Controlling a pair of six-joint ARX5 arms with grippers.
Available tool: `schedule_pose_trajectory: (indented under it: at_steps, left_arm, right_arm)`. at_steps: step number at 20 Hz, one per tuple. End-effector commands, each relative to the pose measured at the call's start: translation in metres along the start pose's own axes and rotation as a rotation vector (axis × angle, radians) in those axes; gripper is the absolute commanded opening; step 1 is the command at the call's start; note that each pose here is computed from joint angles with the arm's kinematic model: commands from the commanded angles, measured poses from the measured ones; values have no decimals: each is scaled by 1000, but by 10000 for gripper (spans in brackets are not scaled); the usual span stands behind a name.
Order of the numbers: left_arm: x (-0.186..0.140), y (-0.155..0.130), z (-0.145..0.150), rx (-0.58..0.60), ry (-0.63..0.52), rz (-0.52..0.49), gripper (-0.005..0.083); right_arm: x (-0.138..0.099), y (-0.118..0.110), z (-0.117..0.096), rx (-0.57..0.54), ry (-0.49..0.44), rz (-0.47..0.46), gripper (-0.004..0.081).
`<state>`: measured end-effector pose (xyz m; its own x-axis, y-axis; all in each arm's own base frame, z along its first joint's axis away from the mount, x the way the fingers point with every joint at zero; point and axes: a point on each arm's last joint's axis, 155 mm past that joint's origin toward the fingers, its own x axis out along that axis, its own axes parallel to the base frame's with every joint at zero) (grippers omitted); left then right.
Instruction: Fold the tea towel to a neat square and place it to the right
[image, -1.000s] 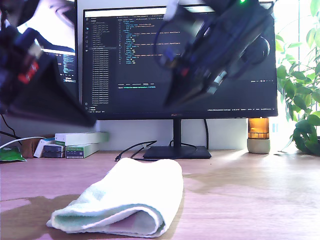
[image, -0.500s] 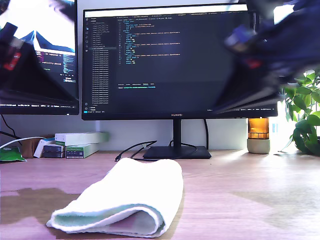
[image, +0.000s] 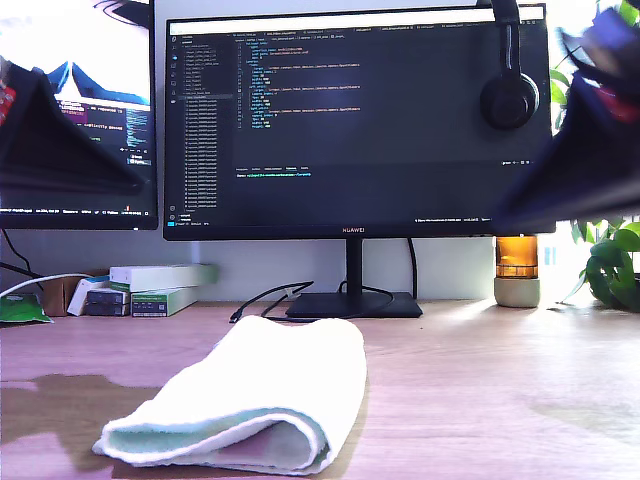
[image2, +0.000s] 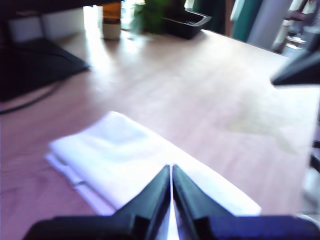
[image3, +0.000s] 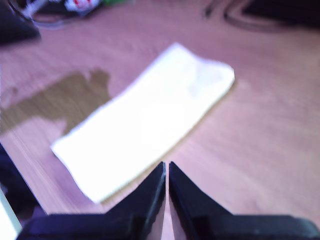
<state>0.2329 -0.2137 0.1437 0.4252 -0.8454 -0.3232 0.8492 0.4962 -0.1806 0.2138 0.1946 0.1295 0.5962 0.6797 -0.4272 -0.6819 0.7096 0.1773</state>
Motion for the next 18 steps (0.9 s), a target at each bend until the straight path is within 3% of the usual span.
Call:
schedule_pose_trajectory:
  at_steps: [1,5,8,10,13,18]
  left_arm:
    - [7,-10,-23,-22,56,-45,-23]
    - [26,-19,-40,1,104,-98,-23]
    - [39,-16,-53,-16,131,-114,-23]
    - [45,-15,-66,-40,164,-124,-23]
    - [52,-15,-78,-57,187,-136,-23]
    - [60,-10,-89,-109,204,-132,-23]
  right_arm:
    - [2,5,-1,-17,-3,19,-11]
    - [8,33,-3,-297,-10,111,12]
    - [12,36,-8,-554,-1,93,138]
    - [15,42,-18,-775,20,121,222]
    - [24,46,-38,-1126,70,170,272]
    - [42,43,-68,-1397,147,247,272]
